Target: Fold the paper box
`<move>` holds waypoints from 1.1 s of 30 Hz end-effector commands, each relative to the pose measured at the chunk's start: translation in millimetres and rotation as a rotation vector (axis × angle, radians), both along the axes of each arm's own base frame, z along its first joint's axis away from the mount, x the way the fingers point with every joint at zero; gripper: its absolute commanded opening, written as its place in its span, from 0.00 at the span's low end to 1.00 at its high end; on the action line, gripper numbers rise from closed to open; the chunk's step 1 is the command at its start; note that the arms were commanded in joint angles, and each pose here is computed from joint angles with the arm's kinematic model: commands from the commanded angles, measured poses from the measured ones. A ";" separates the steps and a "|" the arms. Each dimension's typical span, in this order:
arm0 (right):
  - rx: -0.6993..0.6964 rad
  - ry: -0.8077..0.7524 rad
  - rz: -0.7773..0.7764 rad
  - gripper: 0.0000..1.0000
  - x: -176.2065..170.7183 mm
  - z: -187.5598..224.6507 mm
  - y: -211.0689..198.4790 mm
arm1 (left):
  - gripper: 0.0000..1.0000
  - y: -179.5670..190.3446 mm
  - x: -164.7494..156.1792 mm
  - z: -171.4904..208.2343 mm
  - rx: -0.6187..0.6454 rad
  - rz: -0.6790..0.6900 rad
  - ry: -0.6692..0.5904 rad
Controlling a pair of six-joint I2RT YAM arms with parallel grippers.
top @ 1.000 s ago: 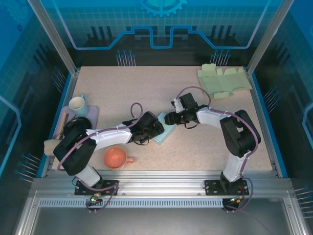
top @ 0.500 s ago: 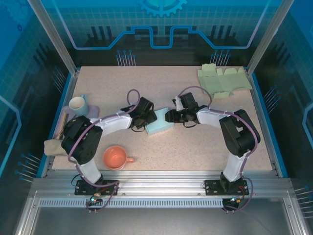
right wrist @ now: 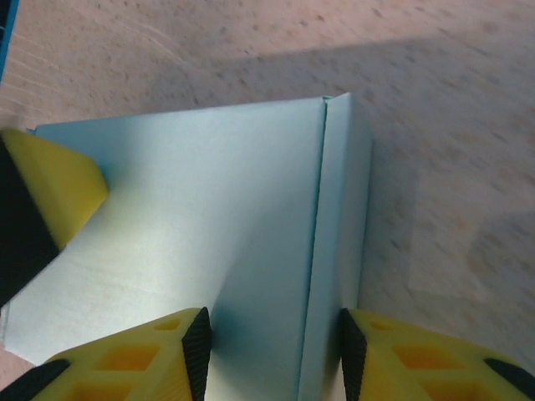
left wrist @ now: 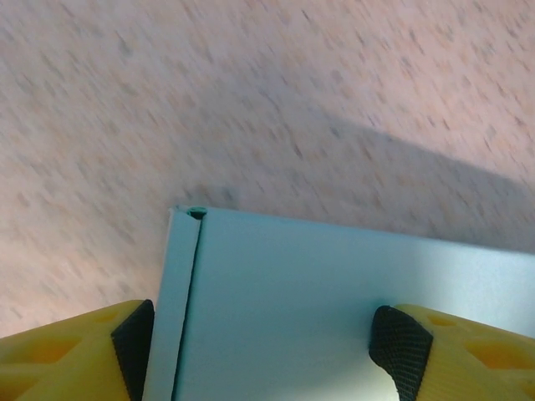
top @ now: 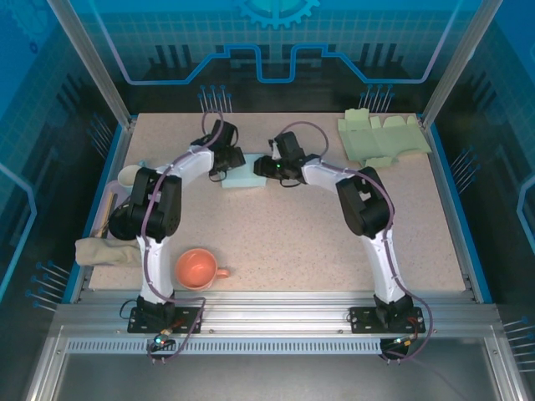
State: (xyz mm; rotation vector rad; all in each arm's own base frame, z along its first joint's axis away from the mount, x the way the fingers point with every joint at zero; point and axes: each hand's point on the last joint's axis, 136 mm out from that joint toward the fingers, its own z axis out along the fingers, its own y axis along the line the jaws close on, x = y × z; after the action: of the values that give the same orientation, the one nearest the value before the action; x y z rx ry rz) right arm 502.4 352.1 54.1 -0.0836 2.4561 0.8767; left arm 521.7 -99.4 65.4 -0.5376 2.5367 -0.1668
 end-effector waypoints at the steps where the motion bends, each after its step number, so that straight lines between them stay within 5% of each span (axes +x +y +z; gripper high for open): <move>1: 0.099 0.012 0.144 0.45 -19.8 9.7 70.0 | 0.76 -15.9 11.8 -1.0 -0.055 -0.134 0.043; 11: 0.100 -0.050 0.191 0.50 -2.8 -1.3 105.8 | 0.82 66.4 39.1 -32.0 -0.099 0.090 0.139; 18: -0.017 -0.084 0.181 0.57 -1.6 11.9 80.1 | 0.88 85.9 41.2 -21.5 -0.098 0.142 0.128; 27: -0.333 -0.144 0.082 0.60 8.7 62.0 -35.5 | 0.99 101.4 24.3 45.9 -0.029 0.151 -0.022; 33: -0.693 -0.113 -0.069 0.63 26.3 74.7 -158.4 | 0.99 100.0 5.7 105.8 -0.032 0.161 -0.127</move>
State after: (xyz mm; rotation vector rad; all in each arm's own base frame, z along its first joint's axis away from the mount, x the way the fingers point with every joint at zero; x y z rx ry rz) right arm 531.7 265.3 135.8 -0.2681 2.4360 0.3203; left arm 536.6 -2.6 124.3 -0.7325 2.4539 -0.1823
